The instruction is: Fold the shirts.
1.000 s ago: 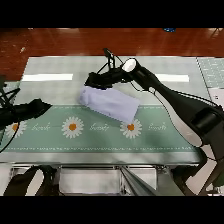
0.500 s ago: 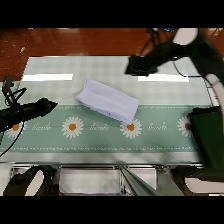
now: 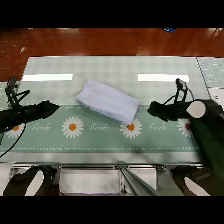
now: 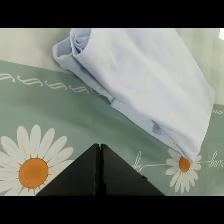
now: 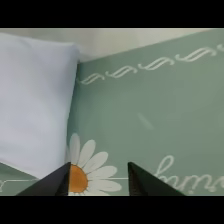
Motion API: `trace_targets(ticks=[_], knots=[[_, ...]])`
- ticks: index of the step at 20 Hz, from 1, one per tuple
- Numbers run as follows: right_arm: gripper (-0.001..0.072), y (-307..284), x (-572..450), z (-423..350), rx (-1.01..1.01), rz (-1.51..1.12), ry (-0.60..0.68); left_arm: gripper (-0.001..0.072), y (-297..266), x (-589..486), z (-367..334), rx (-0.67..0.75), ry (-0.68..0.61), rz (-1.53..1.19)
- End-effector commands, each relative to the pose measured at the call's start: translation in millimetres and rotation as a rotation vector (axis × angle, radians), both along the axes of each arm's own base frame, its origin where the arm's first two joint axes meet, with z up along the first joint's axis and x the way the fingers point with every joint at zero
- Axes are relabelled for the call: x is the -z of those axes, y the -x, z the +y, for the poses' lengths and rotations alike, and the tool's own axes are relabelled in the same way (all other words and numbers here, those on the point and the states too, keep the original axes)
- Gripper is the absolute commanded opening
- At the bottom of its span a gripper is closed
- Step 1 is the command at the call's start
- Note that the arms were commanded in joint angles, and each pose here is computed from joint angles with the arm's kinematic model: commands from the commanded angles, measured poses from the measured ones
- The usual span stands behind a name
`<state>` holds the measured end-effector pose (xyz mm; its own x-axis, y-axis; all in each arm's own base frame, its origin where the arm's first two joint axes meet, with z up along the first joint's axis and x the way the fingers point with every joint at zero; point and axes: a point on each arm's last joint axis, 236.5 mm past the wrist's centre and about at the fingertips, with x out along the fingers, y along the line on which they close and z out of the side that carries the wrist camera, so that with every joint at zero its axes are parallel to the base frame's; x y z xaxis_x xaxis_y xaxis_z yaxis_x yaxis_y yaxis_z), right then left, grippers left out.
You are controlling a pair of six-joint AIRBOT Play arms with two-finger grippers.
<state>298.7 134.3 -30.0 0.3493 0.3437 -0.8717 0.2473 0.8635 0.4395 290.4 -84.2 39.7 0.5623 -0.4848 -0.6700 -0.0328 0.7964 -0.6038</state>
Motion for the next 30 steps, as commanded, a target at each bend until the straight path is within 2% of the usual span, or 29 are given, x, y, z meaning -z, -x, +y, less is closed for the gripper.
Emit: trace_targets(ticks=[1,5,11,14,15,16,19,21,26,30], knots=[[0.0409,7,37,41,0.029,0.063,-0.217,0.0019,3,2,-2,0.015,-0.001,0.009],[0.0409,-5,57,75,-0.009,0.119,-0.353,0.0019,2,5,-2,0.016,0.002,0.022],[0.0409,-46,71,94,-0.069,0.133,-0.364,0.0019,2,7,-1,0.014,0.002,0.026],[0.0366,-61,63,112,-0.156,0.138,-0.394,0.0019,1,13,-1,0.014,0.007,0.051],[0.0239,-66,56,116,-0.199,0.125,-0.392,0.0019,1,16,-1,0.015,0.009,0.059],[0.0022,-72,44,122,-0.253,0.093,-0.399,0.0019,1,19,-1,0.015,0.01,0.069],[0.002,-98,2,132,-0.343,-0.012,-0.404,0.0019,0,25,-1,0.017,0.014,0.093],[0.002,-119,-30,131,-0.379,-0.072,-0.359,0.0019,0,28,-1,0.017,0.016,0.1],[0.002,-169,-128,91,-0.415,-0.232,-0.141,0.0019,0,29,-1,0.048,-0.007,0.083],[0.002,-181,-206,25,-0.359,-0.307,0.005,0.0019,0,29,-1,0.051,-0.008,0.082]])
